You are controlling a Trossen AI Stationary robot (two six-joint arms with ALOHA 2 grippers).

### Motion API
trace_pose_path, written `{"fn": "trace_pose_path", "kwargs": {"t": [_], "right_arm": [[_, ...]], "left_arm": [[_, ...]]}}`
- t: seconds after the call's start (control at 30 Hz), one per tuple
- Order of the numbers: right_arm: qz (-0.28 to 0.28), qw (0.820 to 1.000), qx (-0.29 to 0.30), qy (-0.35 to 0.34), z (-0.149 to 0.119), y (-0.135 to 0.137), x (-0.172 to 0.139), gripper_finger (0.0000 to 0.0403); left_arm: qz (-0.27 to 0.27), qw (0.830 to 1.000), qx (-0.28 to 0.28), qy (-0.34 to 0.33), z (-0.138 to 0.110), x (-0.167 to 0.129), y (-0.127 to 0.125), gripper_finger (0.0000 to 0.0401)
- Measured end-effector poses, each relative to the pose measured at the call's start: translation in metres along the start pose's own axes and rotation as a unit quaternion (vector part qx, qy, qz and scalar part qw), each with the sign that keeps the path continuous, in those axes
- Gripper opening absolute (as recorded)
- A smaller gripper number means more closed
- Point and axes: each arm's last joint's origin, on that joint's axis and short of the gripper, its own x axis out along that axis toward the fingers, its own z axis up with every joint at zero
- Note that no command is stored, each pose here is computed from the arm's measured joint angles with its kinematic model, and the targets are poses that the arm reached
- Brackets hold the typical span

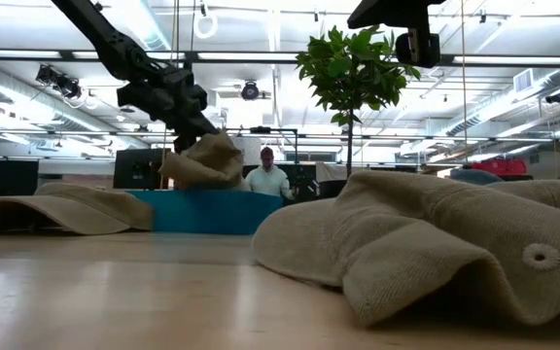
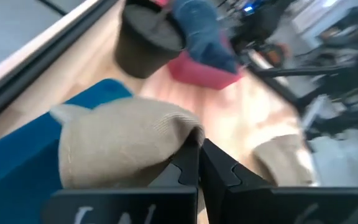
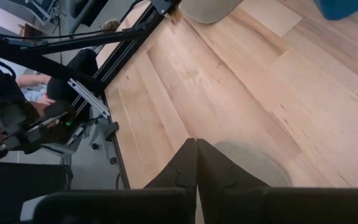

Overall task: Pick & Place hat
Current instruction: Put the middle brown cap into the blue bin

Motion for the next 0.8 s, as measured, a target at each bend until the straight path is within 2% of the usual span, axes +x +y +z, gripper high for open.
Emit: {"fn": "trace_pose_path", "kwargs": {"t": [0.2, 0.4, 0.8], "right_arm": [[-0.003, 1.000, 0.001, -0.003, 0.000, 0.000, 0.000, 0.0006], [-0.006, 1.000, 0.004, -0.007, 0.000, 0.000, 0.000, 0.0006], [-0.006, 1.000, 0.004, -0.007, 0.000, 0.000, 0.000, 0.0006]], "left_arm": [[0.076, 0.997, 0.005, 0.025, -0.003, 0.003, 0.001, 0.0008], [0.160, 0.985, 0.002, 0.059, -0.008, 0.002, 0.005, 0.0005], [0.138, 0.984, 0.002, 0.113, -0.020, 0.001, 0.002, 0.0006]]}}
